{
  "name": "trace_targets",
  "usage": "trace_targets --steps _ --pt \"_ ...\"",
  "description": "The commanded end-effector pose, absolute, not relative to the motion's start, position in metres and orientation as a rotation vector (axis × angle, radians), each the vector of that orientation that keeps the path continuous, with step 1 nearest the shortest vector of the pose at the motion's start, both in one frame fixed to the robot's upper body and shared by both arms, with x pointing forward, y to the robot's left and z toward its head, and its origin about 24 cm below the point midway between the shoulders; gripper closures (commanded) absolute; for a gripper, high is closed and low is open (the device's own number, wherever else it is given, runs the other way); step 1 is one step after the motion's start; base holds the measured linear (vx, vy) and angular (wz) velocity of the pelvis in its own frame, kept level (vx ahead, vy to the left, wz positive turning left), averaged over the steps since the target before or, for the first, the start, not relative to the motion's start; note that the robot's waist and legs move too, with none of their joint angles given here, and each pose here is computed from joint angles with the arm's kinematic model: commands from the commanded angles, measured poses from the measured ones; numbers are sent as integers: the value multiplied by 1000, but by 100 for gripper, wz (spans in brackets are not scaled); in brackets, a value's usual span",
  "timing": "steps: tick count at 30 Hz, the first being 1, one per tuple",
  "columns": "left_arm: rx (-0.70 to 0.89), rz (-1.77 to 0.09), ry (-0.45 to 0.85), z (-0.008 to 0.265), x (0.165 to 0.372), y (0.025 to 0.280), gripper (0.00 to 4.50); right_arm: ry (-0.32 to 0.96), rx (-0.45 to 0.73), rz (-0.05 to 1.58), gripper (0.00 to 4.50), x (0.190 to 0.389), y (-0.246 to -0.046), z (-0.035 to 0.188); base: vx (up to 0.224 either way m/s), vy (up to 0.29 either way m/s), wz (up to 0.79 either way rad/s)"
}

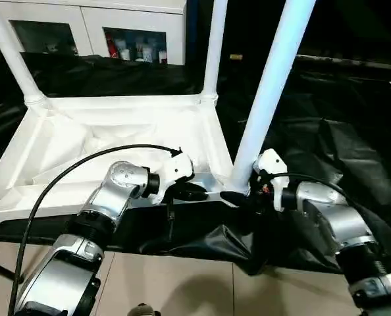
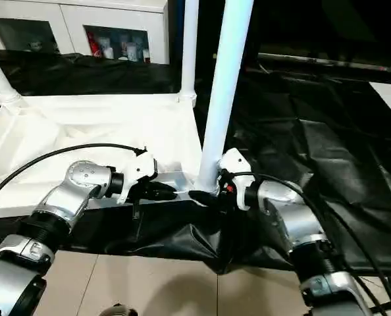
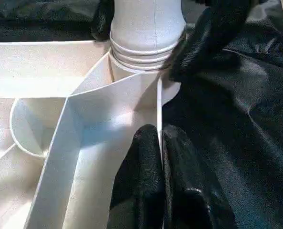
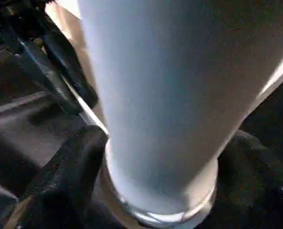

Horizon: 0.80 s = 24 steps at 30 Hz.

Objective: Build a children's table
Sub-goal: Rotate leg to tighten

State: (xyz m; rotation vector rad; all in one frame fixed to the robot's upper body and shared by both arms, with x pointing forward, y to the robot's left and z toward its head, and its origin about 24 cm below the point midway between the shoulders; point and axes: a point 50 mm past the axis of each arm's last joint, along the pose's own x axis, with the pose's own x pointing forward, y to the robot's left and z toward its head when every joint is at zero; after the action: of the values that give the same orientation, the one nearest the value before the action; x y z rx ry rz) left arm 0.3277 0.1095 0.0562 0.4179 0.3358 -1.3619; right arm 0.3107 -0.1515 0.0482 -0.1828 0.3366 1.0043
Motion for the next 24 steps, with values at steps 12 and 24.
trace_targets --steps 12,24 --pt "356 -1415 306 59 322 102 450 316 -156 985 173 314 -154 48 0 0 0" --pt "320 -1103 331 47 344 83 450 357 51 370 175 328 -141 12 0 0 0"
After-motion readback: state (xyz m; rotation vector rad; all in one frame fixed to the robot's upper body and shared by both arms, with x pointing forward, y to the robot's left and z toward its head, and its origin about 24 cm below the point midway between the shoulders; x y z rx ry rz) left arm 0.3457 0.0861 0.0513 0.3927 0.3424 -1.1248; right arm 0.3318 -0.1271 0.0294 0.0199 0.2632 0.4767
